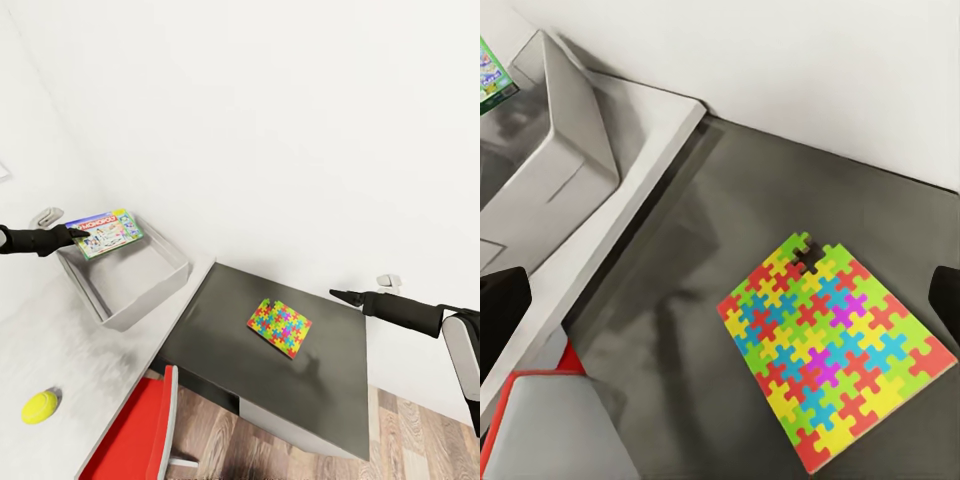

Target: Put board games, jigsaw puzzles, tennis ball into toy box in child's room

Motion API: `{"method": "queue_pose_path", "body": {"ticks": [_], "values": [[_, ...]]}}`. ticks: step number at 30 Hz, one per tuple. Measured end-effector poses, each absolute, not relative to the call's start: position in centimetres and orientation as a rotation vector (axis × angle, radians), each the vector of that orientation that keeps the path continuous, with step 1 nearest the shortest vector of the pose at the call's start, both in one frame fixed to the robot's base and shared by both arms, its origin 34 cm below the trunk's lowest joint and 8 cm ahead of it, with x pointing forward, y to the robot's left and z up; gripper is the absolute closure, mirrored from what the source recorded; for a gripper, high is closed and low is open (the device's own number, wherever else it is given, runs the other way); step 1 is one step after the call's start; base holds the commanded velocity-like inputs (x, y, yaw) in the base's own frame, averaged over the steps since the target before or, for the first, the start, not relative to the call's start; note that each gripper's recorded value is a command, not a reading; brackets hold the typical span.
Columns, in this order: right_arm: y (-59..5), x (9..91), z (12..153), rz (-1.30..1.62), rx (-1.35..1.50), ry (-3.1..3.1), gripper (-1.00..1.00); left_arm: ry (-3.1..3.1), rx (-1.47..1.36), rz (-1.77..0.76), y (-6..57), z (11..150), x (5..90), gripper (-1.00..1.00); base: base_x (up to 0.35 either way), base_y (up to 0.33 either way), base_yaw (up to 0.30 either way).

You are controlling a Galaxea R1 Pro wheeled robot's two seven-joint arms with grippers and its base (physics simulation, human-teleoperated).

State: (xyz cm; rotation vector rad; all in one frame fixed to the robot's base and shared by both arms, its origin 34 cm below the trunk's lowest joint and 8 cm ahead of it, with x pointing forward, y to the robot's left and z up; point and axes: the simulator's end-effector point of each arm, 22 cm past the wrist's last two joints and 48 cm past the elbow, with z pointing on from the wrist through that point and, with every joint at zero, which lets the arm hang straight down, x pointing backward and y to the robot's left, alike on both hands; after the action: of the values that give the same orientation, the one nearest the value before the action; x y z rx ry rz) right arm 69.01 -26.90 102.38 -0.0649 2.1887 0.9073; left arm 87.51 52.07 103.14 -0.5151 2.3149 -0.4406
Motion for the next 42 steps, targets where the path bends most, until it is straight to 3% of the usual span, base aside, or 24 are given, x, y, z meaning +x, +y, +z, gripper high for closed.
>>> {"method": "queue_pose_path", "body": {"ticks": [42], "values": [[-27.0,69.0,98.4,0.920,-0.034,2.251,-1.00,2.401,-0.597,-0.422,52.5,99.9,88.1,1.00,0.000,0.000,0.000]]}}
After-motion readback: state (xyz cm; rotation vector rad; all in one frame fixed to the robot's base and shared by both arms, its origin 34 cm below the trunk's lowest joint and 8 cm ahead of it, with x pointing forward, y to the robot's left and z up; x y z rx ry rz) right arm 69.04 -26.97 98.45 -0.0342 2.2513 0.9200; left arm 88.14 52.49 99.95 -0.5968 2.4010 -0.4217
